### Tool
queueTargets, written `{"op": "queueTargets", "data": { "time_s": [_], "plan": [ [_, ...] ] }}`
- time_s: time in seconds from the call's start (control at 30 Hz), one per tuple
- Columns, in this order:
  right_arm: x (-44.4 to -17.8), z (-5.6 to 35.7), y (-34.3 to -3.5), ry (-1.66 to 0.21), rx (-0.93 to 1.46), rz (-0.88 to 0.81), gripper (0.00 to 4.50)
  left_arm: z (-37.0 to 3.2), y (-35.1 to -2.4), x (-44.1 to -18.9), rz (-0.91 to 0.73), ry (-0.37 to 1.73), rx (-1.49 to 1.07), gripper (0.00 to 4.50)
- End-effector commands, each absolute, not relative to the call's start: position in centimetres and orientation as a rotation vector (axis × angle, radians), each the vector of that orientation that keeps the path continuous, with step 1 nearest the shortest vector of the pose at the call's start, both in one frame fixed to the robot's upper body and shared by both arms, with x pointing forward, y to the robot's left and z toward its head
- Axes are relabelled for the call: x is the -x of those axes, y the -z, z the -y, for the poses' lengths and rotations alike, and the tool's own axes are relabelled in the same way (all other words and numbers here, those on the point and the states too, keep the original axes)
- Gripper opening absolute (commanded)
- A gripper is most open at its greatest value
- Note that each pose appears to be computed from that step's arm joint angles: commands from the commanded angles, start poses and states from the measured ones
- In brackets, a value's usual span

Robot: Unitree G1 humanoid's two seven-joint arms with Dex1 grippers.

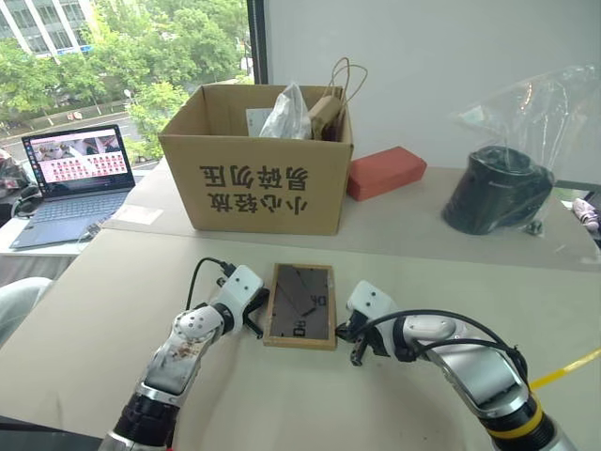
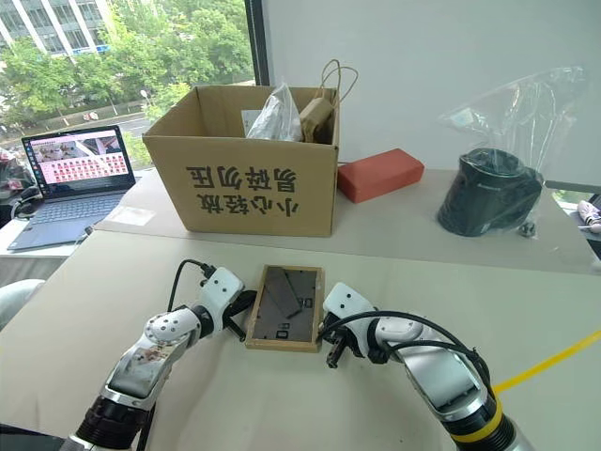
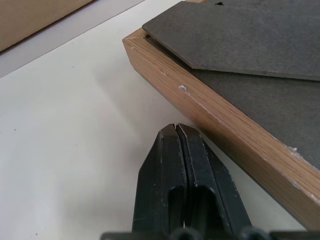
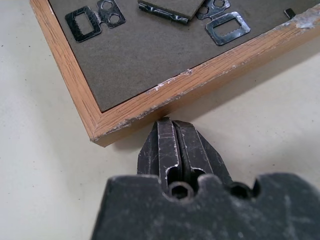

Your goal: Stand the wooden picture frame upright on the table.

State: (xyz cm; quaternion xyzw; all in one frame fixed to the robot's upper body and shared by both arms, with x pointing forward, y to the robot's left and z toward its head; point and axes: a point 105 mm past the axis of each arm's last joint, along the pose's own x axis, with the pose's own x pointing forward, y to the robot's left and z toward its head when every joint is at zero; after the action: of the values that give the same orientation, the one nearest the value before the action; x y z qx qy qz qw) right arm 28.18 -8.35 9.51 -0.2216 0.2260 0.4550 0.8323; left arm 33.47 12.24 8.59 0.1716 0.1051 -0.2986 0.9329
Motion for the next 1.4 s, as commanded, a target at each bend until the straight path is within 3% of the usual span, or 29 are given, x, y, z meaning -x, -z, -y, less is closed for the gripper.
{"op": "queueTargets", "data": {
  "time_s": [0.03,0.1,0.33,0.4,0.5,0.7,0.93,1.17,1.23,1.4],
  "plan": [
    [-29.0,9.5,-9.7,-0.947,0.473,-0.444,0.00,-12.7,-9.4,-32.6,-0.175,0.609,-0.333,0.31],
    [-29.5,10.7,-9.8,-0.919,0.495,-0.437,0.00,-14.5,-10.0,-32.0,-0.168,0.570,-0.342,0.74],
    [-29.4,12.2,-9.7,-0.953,0.503,-0.405,0.00,-20.1,-11.4,-29.5,-0.129,0.555,-0.530,3.16],
    [-29.5,11.9,-9.9,-0.966,0.486,-0.395,0.00,-20.1,-12.1,-28.9,-0.019,0.635,-0.732,3.75],
    [-29.5,10.7,-10.2,-1.000,0.451,-0.373,0.00,-19.1,-11.6,-27.6,0.170,0.829,-1.060,3.75],
    [-29.2,7.6,-9.7,-1.081,0.451,-0.363,0.00,-18.6,-8.6,-27.4,0.395,1.085,-1.363,3.75],
    [-30.1,4.5,-10.1,-1.101,0.464,-0.351,0.00,-15.6,-6.7,-29.1,0.558,1.237,-1.432,3.75],
    [-30.4,5.3,-9.9,-1.061,0.469,-0.374,0.00,-13.8,-6.4,-29.4,0.655,1.293,-1.416,3.75],
    [-30.4,5.8,-9.7,-1.044,0.470,-0.384,0.00,-13.7,-6.6,-29.5,0.668,1.285,-1.404,3.51],
    [-30.5,7.2,-9.8,-1.007,0.471,-0.397,0.00,-14.1,-6.3,-29.6,0.662,1.283,-1.419,1.88]
  ]
}}
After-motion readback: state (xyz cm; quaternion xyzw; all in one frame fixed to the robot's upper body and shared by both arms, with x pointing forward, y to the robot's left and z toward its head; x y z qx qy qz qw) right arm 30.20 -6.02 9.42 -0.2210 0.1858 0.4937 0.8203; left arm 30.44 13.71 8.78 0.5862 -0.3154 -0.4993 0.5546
